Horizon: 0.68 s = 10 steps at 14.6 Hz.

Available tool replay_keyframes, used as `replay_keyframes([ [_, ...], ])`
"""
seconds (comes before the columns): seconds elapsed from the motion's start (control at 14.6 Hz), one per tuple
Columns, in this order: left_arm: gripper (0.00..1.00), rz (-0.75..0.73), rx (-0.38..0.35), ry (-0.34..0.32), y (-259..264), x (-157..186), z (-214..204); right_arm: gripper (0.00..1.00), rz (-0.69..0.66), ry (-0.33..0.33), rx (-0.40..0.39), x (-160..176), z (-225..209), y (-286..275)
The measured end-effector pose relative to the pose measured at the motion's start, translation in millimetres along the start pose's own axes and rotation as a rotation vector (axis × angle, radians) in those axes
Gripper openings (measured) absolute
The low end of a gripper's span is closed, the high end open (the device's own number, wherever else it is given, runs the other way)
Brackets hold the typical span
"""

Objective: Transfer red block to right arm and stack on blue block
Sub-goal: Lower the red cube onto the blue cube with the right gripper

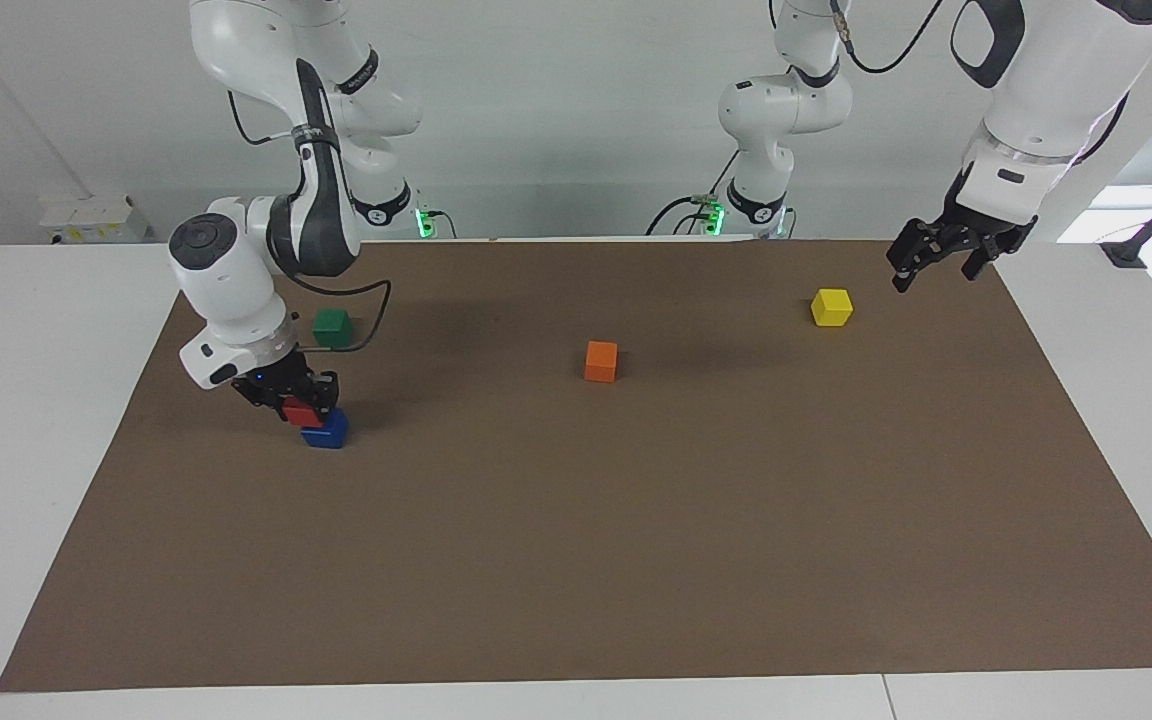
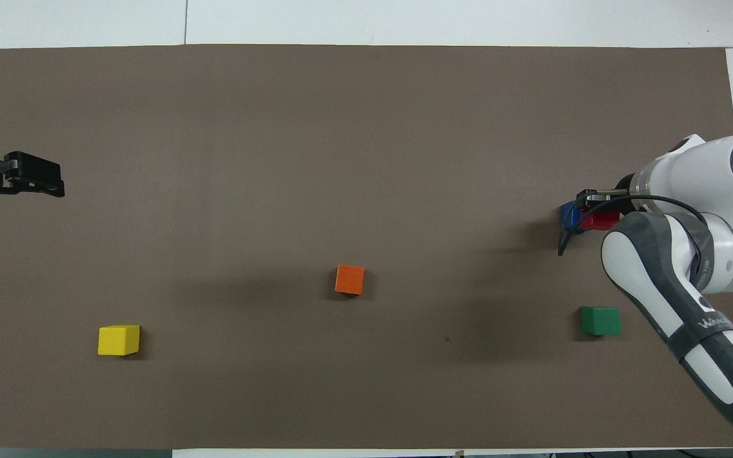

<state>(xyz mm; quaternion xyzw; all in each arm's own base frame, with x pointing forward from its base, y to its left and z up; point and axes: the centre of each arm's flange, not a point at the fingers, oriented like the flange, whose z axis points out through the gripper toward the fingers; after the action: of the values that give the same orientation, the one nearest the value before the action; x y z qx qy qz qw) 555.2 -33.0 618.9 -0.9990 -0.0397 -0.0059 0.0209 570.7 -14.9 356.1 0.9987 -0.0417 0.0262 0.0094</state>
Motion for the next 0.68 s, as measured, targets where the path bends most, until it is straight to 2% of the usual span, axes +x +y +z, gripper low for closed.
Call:
replay_keyframes([
  [0.68,1.00,-0.011,0.000,-0.001,-6.0,0.8,0.3,0.55,-0.001,0.017,0.003,-0.3,6.3,-1.5],
])
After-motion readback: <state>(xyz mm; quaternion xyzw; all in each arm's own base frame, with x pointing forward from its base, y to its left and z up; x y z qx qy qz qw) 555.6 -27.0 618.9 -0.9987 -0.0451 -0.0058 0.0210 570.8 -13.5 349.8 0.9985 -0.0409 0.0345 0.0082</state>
